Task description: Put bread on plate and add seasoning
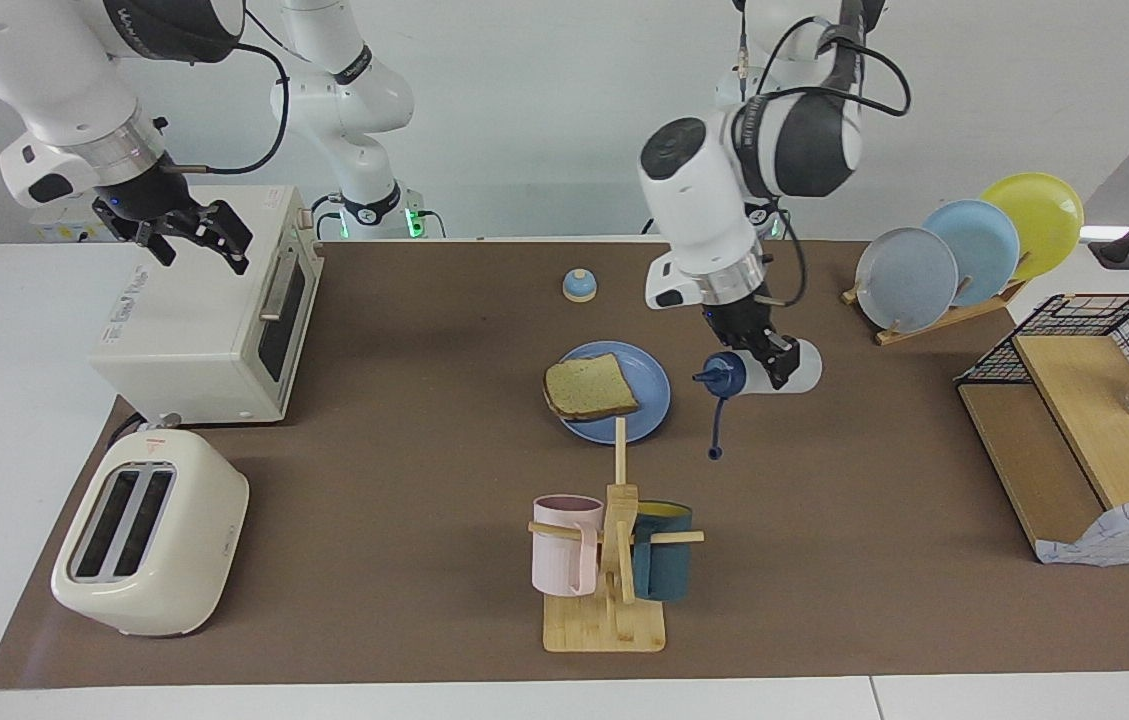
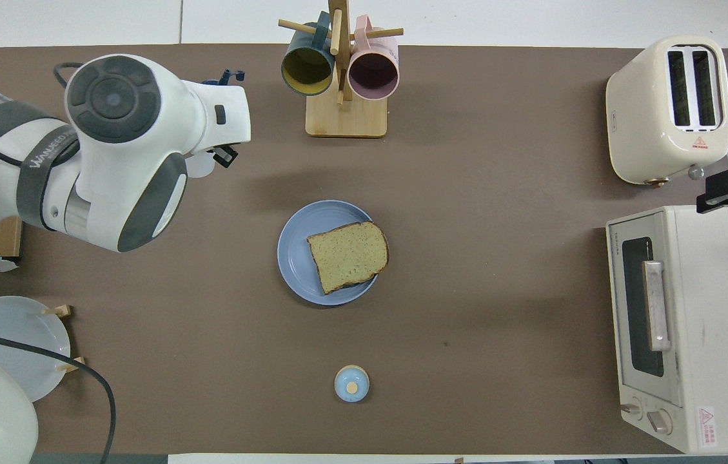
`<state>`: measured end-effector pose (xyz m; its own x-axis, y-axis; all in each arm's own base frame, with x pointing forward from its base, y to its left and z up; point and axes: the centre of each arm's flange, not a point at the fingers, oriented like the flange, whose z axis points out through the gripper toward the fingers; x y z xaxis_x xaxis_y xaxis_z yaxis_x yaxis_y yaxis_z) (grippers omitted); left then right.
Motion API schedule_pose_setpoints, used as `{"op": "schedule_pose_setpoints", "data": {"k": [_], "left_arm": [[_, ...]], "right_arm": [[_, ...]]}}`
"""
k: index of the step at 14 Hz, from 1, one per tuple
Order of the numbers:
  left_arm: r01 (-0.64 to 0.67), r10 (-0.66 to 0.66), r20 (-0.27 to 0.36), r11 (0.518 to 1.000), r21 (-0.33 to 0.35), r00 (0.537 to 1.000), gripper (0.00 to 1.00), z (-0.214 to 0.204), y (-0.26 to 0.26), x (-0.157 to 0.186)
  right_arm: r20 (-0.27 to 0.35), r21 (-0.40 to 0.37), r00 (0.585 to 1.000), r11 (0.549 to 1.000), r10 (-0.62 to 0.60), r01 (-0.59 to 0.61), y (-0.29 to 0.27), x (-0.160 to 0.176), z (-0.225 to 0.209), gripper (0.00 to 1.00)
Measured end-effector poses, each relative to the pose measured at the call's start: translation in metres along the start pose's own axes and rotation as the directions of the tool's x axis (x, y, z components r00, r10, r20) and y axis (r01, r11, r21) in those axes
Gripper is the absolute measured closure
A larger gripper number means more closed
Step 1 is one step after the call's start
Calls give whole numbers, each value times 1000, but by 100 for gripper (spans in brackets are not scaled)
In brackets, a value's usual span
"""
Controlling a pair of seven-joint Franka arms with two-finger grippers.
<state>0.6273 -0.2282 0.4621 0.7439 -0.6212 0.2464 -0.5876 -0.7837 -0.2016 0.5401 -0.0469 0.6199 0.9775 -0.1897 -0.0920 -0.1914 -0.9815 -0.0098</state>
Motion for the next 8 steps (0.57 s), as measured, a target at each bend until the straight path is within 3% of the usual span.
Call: {"op": "schedule_pose_setpoints", "data": {"k": [3, 6, 8], "left_arm": [[194, -207, -173, 977, -88, 963, 53, 38, -24, -14], [295, -312, -326, 950, -100, 892, 53, 96, -21, -13], [337, -345, -394, 937, -92, 852, 53, 140, -19, -18]], "right_arm": [[0, 0, 1000, 1000, 0, 0, 0, 0, 0, 0], [0, 0, 1000, 1000, 0, 0, 0, 0, 0, 0], [0, 0, 1000, 1000, 0, 0, 0, 0, 0, 0]]}}
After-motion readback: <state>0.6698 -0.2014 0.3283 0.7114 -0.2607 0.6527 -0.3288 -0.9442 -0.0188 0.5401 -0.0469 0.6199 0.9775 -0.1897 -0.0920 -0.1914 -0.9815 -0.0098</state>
